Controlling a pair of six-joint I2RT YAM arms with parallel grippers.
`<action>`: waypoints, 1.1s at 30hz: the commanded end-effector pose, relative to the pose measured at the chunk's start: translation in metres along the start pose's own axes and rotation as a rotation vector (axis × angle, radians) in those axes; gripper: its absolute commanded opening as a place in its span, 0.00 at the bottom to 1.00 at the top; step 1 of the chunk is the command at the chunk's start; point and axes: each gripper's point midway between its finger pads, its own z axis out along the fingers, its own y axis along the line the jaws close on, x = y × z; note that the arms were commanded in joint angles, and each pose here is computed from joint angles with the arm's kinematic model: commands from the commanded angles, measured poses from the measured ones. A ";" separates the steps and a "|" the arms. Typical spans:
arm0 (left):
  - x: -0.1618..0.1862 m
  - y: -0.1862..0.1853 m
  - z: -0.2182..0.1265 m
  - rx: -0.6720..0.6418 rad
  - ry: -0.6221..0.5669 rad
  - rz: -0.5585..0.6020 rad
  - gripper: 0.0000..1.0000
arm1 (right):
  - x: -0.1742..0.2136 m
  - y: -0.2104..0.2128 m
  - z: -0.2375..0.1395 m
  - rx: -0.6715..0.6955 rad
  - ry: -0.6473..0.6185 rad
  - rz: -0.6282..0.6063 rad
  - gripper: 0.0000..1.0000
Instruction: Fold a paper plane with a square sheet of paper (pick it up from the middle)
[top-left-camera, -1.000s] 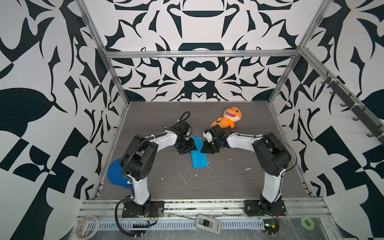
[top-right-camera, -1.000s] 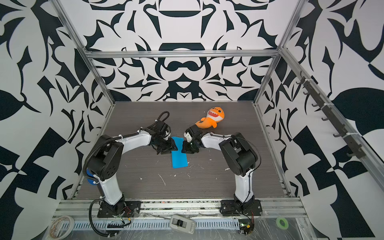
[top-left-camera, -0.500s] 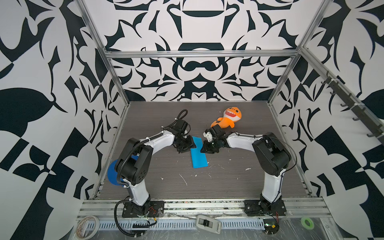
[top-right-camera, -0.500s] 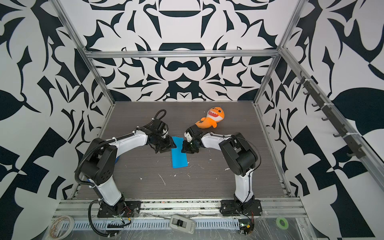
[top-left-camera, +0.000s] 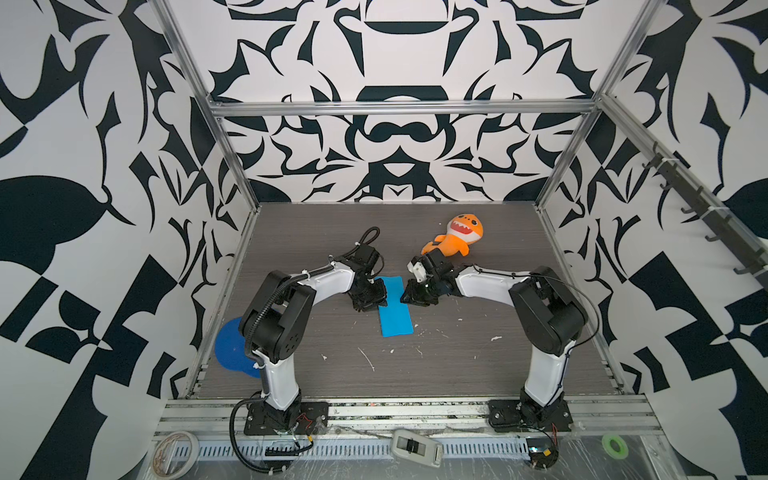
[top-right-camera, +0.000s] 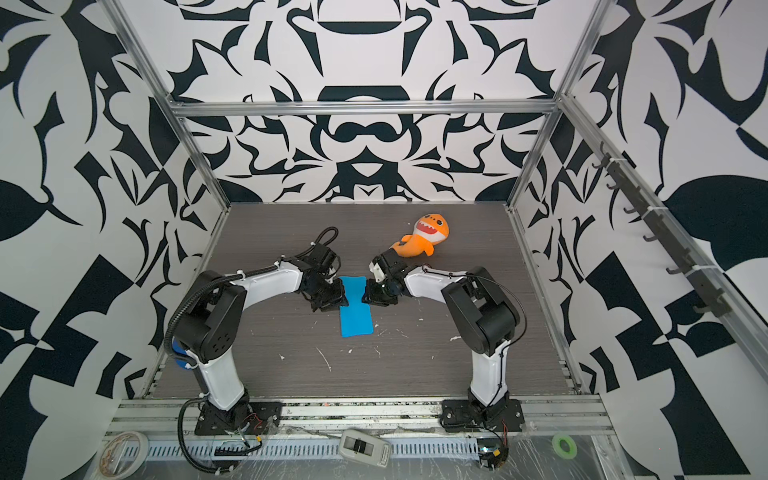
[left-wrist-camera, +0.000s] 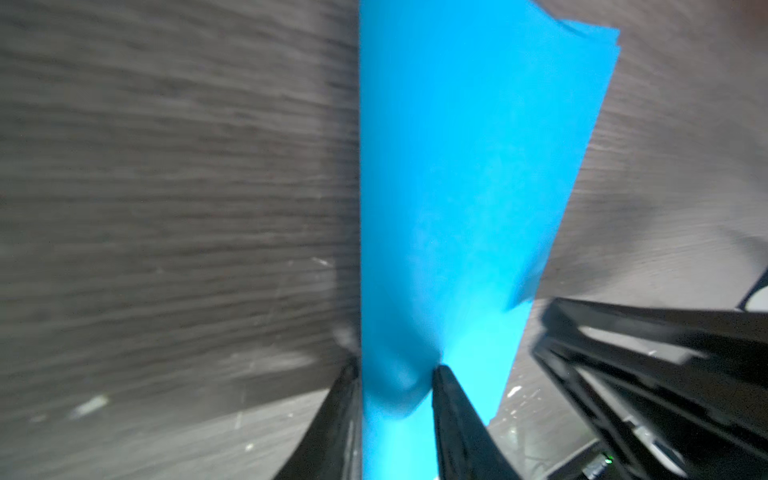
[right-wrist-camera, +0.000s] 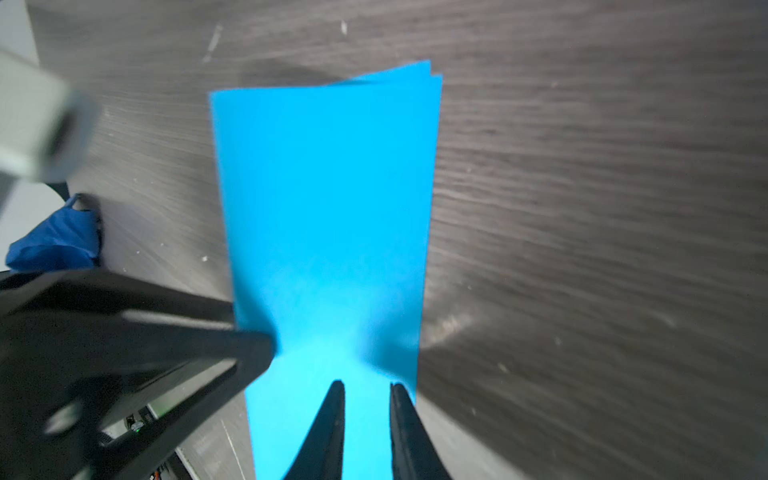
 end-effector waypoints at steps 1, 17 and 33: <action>0.002 0.010 0.001 -0.055 0.009 0.012 0.32 | -0.021 0.014 -0.031 -0.013 -0.127 -0.028 0.28; 0.005 0.020 0.009 -0.078 0.013 -0.046 0.34 | -0.013 -0.048 -0.056 0.157 -0.226 0.063 0.30; 0.010 0.034 0.016 -0.134 0.035 -0.094 0.34 | -0.010 -0.052 -0.043 0.135 -0.196 0.085 0.30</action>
